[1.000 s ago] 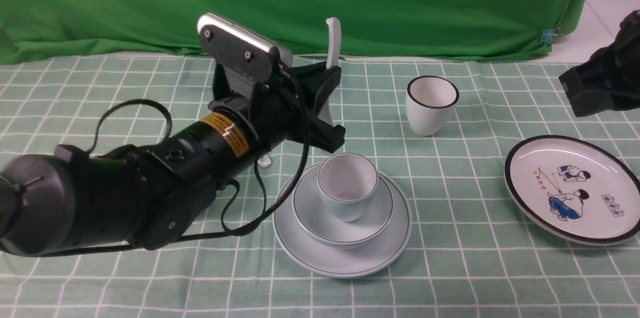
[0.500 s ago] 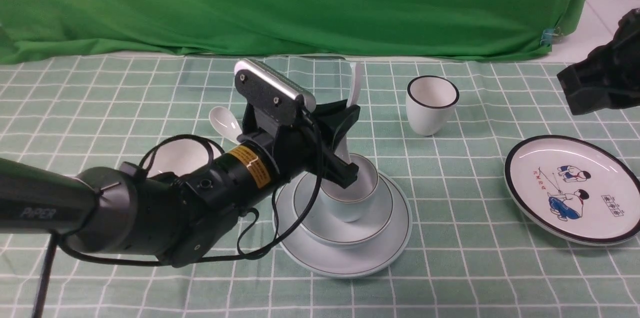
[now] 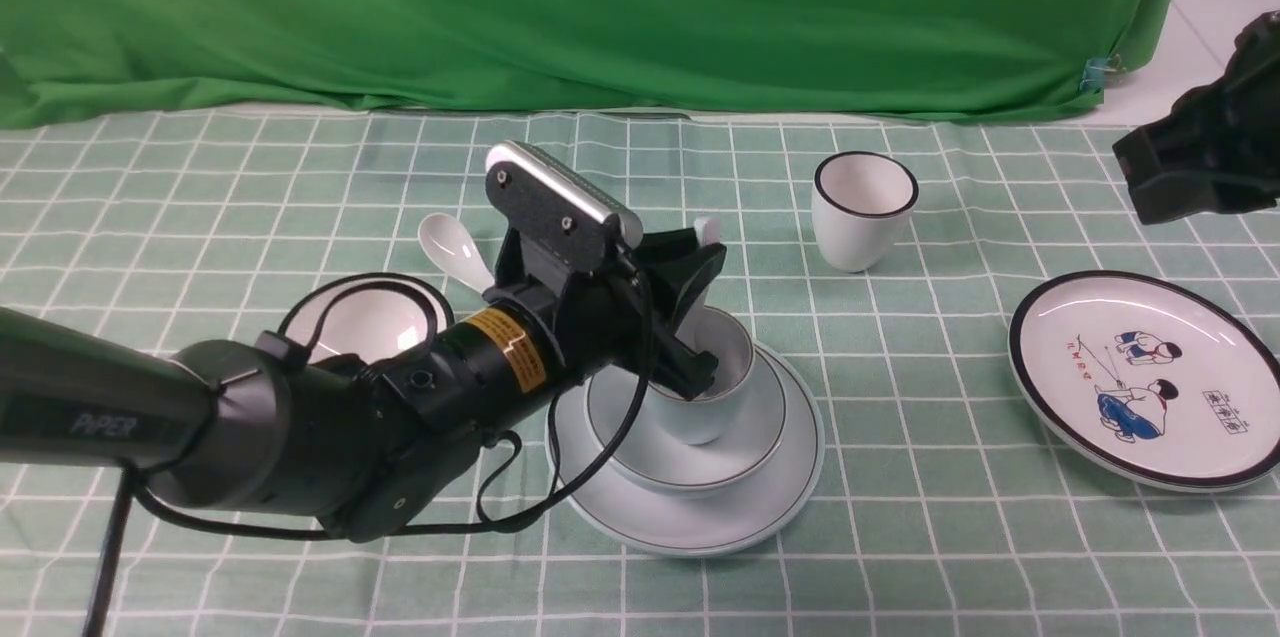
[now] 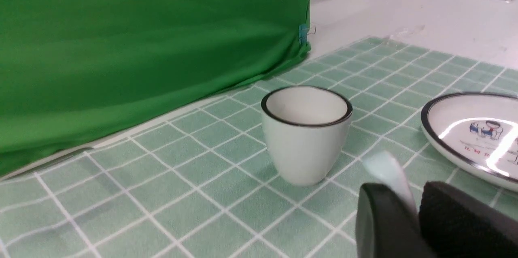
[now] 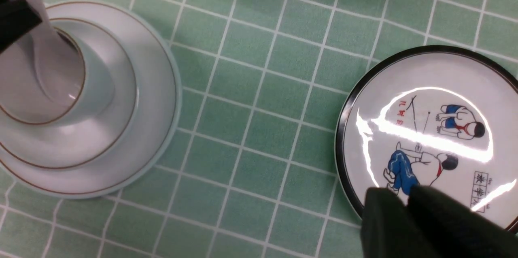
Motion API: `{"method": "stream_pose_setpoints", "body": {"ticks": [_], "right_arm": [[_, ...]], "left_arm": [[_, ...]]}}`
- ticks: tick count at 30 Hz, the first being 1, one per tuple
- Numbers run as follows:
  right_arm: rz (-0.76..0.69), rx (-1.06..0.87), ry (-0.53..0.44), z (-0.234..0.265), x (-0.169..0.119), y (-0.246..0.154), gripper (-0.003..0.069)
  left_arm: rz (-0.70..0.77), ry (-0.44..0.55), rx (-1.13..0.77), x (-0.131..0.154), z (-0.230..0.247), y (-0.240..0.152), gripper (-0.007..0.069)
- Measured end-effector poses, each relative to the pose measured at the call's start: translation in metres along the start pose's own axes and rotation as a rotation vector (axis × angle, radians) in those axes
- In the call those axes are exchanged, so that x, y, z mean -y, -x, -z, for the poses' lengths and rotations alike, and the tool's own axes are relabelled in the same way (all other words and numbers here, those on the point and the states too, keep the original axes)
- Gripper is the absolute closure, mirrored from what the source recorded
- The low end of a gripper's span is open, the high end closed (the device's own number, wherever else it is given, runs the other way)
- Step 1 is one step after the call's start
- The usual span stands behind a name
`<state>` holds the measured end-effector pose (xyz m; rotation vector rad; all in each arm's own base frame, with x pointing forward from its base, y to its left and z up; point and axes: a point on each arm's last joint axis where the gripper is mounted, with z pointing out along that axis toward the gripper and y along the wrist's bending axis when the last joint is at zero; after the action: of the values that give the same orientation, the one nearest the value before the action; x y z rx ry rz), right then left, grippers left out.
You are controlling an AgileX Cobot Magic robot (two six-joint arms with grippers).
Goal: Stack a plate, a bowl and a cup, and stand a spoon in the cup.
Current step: Use the left arm to put the blue soup spoon into the blue teacup in the middle
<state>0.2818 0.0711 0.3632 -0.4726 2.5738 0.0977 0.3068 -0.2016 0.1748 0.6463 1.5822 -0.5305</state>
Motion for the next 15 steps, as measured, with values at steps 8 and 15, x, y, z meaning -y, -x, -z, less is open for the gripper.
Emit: {"method": "stream_pose_setpoints", "body": {"ticks": [8,15], "right_arm": [[0.027,-0.01,0.002,0.002,0.0,-0.002,0.053],[0.037,0.125,-0.017,0.047,-0.004,-0.014,0.053]], "left_arm": [[0.015,0.041,-0.022,-0.003,0.006,0.013,0.0384],[0.02,0.132,-0.208,-0.007,0.048,0.065,0.042]]}}
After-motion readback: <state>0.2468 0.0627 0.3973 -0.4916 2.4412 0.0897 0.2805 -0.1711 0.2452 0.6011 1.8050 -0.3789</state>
